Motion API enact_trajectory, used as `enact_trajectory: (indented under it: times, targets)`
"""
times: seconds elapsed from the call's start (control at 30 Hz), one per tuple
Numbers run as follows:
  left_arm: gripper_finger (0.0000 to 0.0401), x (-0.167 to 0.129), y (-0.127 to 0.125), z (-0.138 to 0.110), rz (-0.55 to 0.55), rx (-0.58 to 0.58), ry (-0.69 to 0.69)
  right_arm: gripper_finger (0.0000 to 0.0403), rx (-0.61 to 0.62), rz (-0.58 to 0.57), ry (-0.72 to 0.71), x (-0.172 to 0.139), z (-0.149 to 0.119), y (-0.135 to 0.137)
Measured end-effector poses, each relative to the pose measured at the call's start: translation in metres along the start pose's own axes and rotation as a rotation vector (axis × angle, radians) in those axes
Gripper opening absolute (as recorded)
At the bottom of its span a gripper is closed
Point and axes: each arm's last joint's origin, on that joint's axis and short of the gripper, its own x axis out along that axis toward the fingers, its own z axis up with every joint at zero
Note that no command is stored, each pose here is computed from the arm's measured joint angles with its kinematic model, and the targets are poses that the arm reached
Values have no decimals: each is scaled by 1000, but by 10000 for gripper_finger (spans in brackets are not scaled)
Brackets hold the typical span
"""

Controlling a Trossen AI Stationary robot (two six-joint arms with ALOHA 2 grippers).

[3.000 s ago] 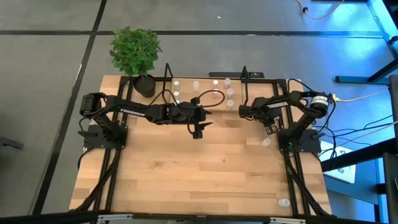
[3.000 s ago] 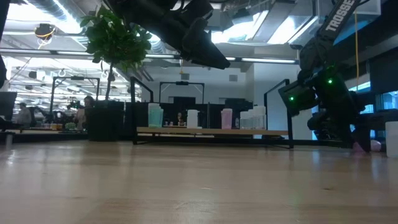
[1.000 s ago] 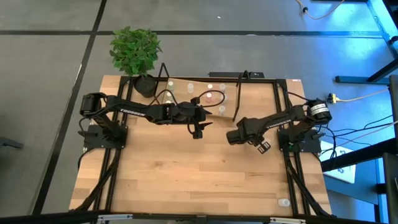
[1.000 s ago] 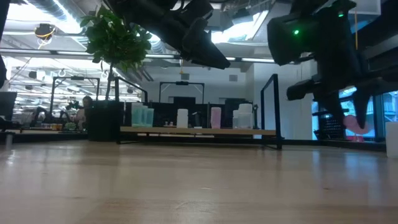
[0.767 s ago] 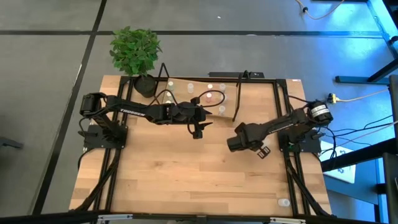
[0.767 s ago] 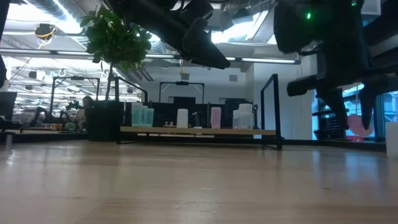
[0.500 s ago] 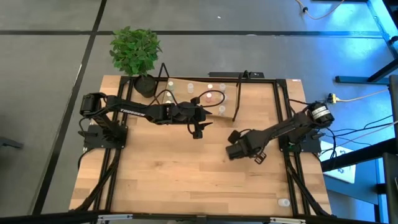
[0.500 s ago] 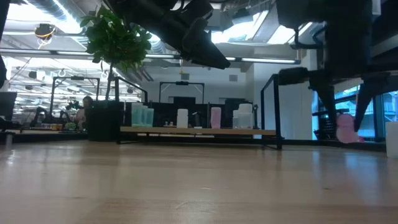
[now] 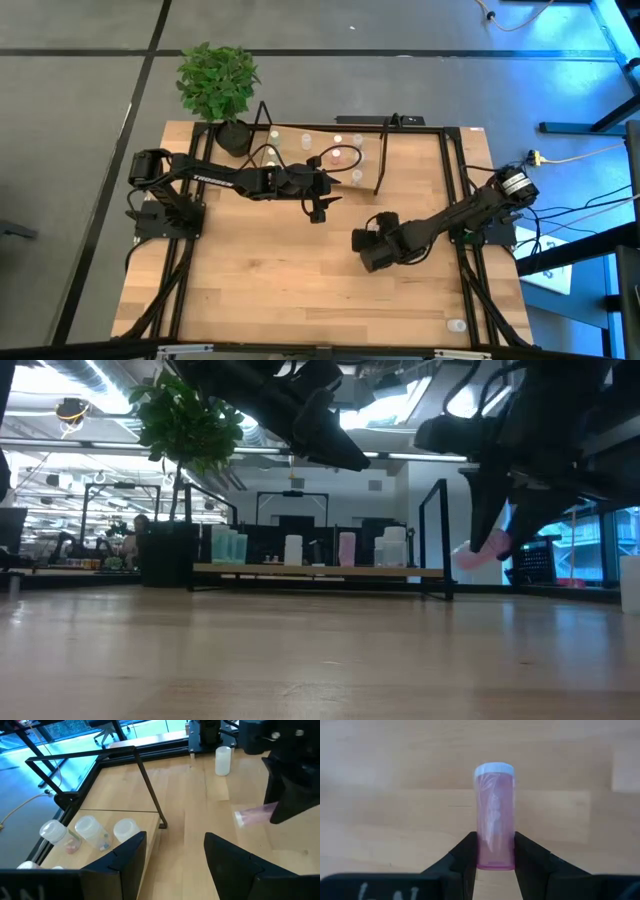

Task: Pick and place medicine bottles onto shelf by color
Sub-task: Put the pink medicine bottle on the shelf aligned with the other pink medicine bottle

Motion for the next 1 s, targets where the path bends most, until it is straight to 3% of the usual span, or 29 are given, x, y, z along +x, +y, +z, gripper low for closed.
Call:
enact_trajectory:
  times: [0.13,1.0]
  targets:
    - [194,0,0,0,0,0,0,113,-106,17,6,0,-1,2]
    - [194,0,0,0,0,0,0,113,-85,31,22,1,-2,4]
